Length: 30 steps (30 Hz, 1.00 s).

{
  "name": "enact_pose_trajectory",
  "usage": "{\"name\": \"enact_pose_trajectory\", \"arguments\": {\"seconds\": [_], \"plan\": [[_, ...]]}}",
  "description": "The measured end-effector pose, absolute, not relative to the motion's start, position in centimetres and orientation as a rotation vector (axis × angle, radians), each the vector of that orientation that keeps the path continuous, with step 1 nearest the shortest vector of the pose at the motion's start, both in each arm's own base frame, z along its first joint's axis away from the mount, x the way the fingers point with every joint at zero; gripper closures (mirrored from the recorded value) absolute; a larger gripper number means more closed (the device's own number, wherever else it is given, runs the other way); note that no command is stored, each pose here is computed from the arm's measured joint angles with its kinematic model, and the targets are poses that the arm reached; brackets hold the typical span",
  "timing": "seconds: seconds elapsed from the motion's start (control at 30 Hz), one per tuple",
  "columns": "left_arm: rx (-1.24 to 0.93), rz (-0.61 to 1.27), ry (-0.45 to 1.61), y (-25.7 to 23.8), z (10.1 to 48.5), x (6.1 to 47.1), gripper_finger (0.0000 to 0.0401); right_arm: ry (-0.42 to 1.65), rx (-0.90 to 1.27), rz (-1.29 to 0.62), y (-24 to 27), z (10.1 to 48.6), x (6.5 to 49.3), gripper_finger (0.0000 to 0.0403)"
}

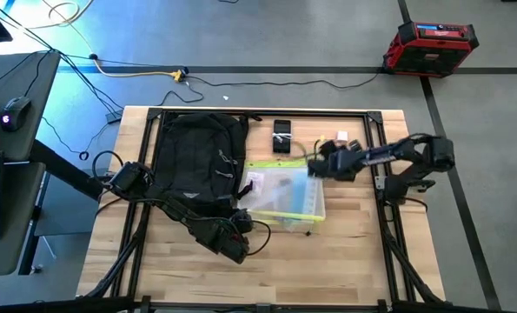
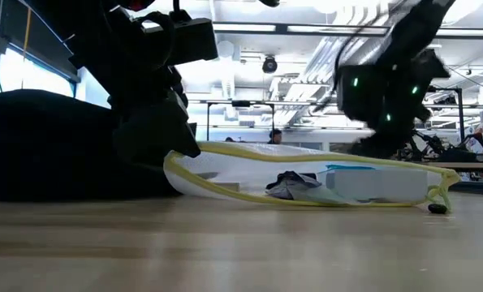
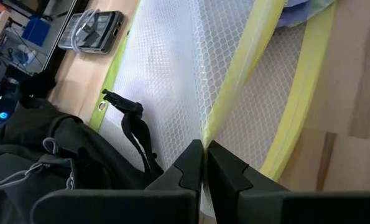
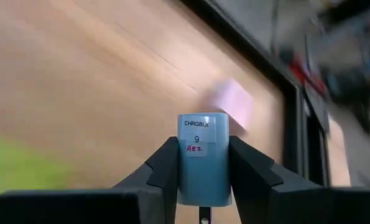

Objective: Unpack backpack
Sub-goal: Remove the blue charger adapter from the transparent zip bag, then remove the blue coffee pack from the zip bag

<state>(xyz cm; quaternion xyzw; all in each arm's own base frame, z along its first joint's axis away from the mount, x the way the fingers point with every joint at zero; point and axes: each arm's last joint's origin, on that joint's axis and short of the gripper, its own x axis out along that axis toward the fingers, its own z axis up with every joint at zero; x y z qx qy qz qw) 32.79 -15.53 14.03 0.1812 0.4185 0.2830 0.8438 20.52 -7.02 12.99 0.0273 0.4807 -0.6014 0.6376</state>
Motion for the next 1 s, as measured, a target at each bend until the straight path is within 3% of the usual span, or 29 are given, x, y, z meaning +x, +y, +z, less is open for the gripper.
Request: {"name": "enact_pose_trajectory", "arguments": {"seconds": [0.17, 0.33, 0.43, 0.57, 0.67, 0.8, 0.9, 1.0], "plan": [[0.378, 0.599, 0.881, -15.5, 14.0, 32.8, 0.0401, 1.250, 0.235, -1.504, -10.1, 11.6, 17.1, 0.0312], [0.377, 0.600, 0.881, -15.5, 14.0, 32.8, 0.0401, 1.180, 0.225, -1.614, -12.3, 11.4, 16.2, 0.0310], [0.376, 0.601, 0.880, -15.5, 14.0, 32.8, 0.0401, 1.121, 0.193, -1.631, -13.6, 11.5, 16.3, 0.0257], [0.371, 0.601, 0.876, -15.5, 14.0, 32.9, 0.0401, 1.153, 0.203, -1.546, -14.4, 11.5, 16.5, 0.0173], [0.365, 0.599, 0.870, -15.5, 14.1, 32.9, 0.0401, 1.189, 0.177, -1.531, -13.8, 11.6, 16.5, 0.0138], [0.361, 0.599, 0.866, -15.6, 14.1, 33.0, 0.0401, 1.156, 0.176, -1.451, -11.6, 12.9, 17.1, 0.0127], [0.355, 0.602, 0.863, -15.6, 14.1, 33.0, 0.0401, 1.100, 0.161, -1.242, -8.6, 14.2, 18.7, 0.0126], [0.343, 0.606, 0.859, -15.6, 14.1, 33.0, 0.0401, 1.012, 0.278, -0.995, -5.2, 15.9, 20.4, 0.0128]]}}
